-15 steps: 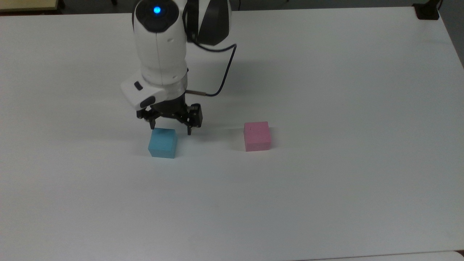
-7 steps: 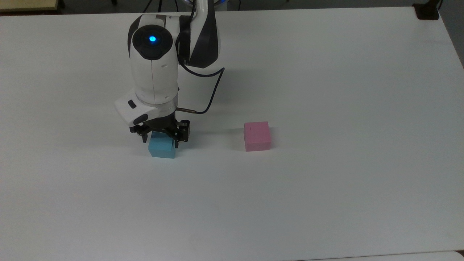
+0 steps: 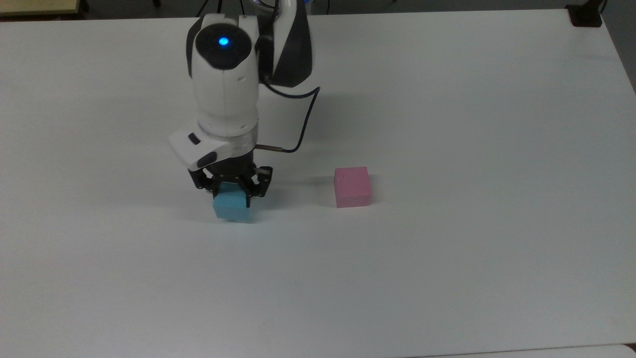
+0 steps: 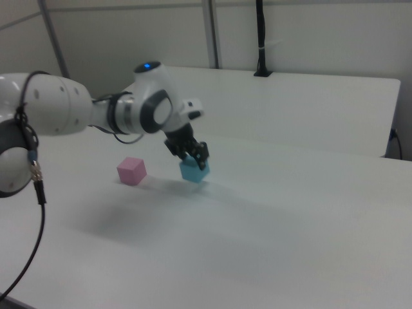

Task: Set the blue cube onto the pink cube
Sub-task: 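Carry the held blue cube over the pink cube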

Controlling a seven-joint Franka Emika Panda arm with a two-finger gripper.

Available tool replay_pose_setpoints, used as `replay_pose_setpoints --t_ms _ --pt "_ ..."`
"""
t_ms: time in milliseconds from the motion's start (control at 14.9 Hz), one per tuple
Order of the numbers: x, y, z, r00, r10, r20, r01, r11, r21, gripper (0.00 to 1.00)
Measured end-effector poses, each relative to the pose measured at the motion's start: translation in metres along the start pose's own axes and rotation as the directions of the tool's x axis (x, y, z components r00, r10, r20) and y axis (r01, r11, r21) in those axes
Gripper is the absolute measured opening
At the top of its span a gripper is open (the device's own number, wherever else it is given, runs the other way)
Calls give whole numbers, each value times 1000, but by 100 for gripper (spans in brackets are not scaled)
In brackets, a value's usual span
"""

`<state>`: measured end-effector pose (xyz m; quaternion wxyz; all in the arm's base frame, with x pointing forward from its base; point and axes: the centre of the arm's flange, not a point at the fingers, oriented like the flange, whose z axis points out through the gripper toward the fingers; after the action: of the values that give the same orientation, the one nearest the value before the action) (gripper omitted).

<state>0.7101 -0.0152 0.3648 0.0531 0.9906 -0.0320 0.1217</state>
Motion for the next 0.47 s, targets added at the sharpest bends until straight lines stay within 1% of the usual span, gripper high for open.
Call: replay_pose_setpoints --t_ms 134,268,469 --pt "-1 -35 -27 1000 -19 -14 19 1000 11 58" --pt "-8 -80 -45 999 -31 -12 31 999 26 58" --pt "-23 -135 -53 1000 -29 -6 29 998 54 58"
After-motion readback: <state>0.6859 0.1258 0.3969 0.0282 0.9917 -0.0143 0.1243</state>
